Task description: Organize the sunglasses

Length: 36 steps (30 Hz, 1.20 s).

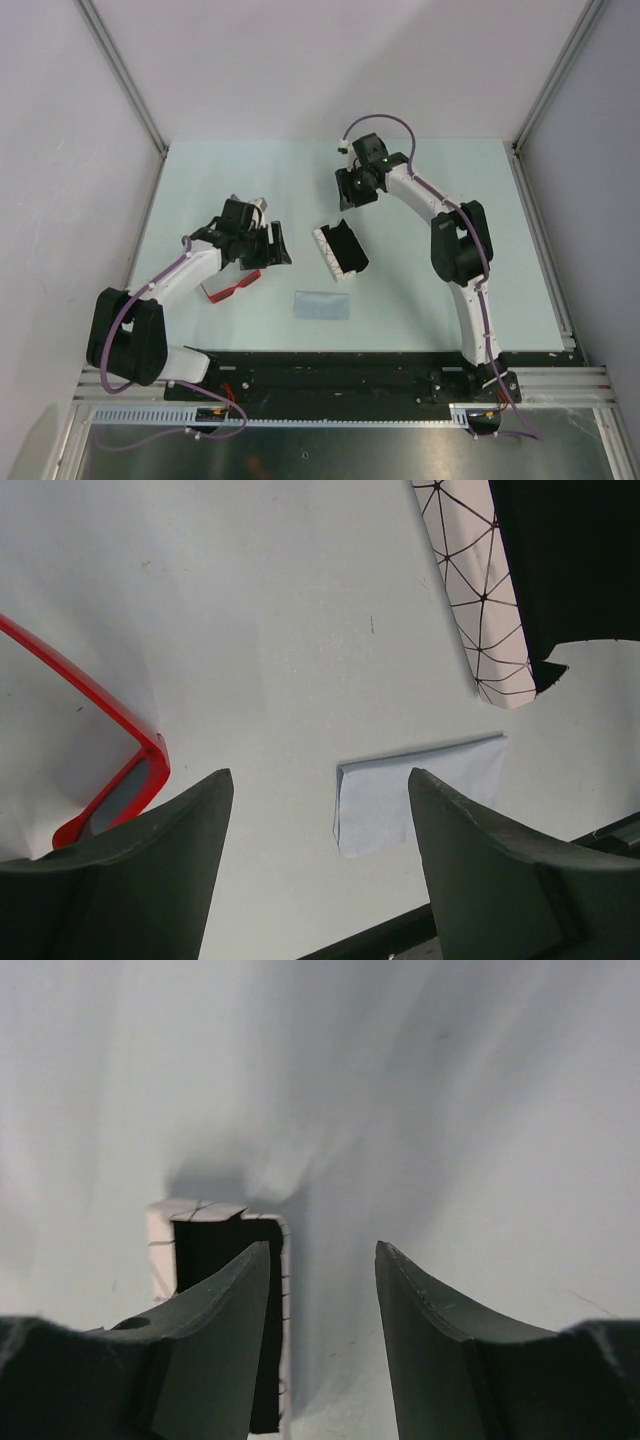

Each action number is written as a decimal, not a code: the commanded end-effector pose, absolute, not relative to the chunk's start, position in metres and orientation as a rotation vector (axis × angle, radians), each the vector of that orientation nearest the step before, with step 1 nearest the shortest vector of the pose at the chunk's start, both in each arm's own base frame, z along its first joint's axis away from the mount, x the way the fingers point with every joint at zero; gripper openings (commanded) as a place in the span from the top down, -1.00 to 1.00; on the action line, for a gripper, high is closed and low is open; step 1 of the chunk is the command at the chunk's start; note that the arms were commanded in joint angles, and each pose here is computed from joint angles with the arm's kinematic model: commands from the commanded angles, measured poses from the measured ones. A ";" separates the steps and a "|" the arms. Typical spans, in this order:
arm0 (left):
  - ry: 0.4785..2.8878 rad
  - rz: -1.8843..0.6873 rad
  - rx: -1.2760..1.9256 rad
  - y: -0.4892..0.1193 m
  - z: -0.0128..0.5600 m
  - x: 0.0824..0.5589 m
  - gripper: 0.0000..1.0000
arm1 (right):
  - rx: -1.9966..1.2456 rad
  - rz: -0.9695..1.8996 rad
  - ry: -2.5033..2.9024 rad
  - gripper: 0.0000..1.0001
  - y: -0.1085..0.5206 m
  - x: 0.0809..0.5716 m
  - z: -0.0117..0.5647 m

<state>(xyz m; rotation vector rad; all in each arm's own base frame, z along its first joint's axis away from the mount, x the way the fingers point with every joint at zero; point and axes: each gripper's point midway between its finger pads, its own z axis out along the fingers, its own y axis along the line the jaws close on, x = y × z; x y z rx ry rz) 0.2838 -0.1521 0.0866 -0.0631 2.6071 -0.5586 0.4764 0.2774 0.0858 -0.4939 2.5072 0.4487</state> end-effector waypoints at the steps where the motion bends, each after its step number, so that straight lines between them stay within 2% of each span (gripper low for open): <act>1: 2.574 -0.594 -0.071 -0.155 0.097 0.290 -0.54 | -0.683 0.666 2.465 -0.05 0.305 0.449 0.101; 9: 2.579 -0.583 -0.065 -0.155 0.095 0.291 -0.54 | -0.690 0.632 2.572 -0.04 0.299 0.439 0.073; 16: 2.579 -0.575 -0.061 -0.153 0.093 0.290 -0.54 | -0.678 0.616 2.634 0.06 0.290 0.435 0.064; 23: 2.584 -0.564 -0.059 -0.151 0.091 0.286 -0.55 | -0.646 0.623 2.688 0.51 0.288 0.424 0.055; 26: 2.585 -0.561 -0.058 -0.151 0.090 0.286 -0.54 | -0.594 0.655 2.694 0.76 0.292 0.419 0.056; 27: 2.584 -0.561 -0.055 -0.151 0.090 0.286 -0.54 | -0.573 0.656 2.698 0.95 0.291 0.418 0.055; 28: 2.584 -0.561 -0.055 -0.150 0.090 0.285 -0.54 | -0.552 0.658 2.693 1.00 0.292 0.419 0.056; 35: 2.582 -0.548 -0.055 -0.148 0.089 0.282 -0.54 | -0.172 0.657 2.682 1.00 0.286 0.416 0.070; 36: 2.581 -0.547 -0.057 -0.147 0.089 0.282 -0.54 | -0.019 0.668 2.644 1.00 0.286 0.419 0.091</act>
